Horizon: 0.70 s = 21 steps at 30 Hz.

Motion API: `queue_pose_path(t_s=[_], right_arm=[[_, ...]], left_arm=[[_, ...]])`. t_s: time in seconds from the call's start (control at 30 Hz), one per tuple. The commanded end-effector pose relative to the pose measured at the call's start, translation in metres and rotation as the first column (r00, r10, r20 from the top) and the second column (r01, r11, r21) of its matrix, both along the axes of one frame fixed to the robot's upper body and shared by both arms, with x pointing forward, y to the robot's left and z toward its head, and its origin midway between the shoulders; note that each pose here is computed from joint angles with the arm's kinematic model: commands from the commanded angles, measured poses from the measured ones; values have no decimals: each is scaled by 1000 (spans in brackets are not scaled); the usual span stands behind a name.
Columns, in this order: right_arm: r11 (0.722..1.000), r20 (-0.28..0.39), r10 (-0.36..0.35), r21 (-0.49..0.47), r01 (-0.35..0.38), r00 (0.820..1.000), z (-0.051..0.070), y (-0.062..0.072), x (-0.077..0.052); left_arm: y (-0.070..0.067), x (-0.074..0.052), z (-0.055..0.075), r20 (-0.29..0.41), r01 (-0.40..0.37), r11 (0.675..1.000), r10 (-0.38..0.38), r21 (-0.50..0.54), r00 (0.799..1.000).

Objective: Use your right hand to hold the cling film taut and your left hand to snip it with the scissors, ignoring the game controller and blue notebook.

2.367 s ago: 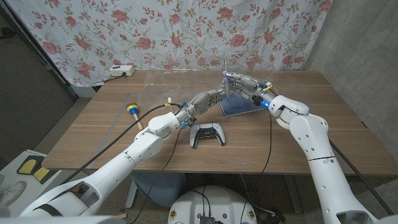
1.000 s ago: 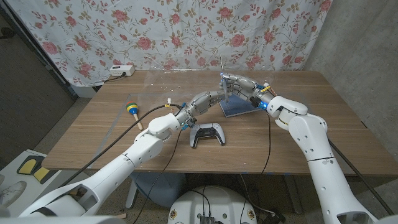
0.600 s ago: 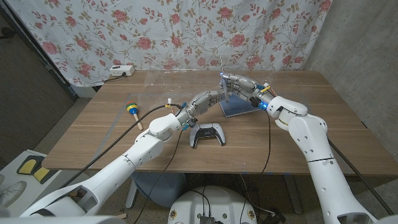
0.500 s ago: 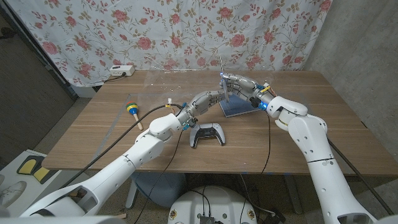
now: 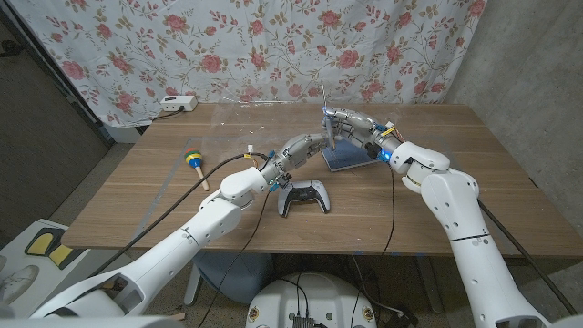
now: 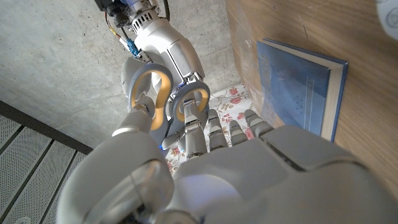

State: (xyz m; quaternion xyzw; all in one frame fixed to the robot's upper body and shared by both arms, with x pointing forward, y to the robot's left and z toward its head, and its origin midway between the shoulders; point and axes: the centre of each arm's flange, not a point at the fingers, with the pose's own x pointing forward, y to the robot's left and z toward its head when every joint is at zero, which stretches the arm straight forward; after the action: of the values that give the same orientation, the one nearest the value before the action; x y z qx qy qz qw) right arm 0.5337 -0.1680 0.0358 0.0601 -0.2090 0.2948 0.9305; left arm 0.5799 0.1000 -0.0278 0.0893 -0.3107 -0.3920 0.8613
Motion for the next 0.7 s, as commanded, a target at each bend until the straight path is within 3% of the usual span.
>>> queue_pose_path(t_s=[0.03,0.7], right_arm=[[1000,0,0,2,0,1000,-2,5,-3],[1000,0,-15,-1,15,1000,-2,7,-4]], left_arm=[[0,-2,-2,10,-19,1000,19,-13,1000],[-5,-1,-2,-6,-37,999,37,10,999]])
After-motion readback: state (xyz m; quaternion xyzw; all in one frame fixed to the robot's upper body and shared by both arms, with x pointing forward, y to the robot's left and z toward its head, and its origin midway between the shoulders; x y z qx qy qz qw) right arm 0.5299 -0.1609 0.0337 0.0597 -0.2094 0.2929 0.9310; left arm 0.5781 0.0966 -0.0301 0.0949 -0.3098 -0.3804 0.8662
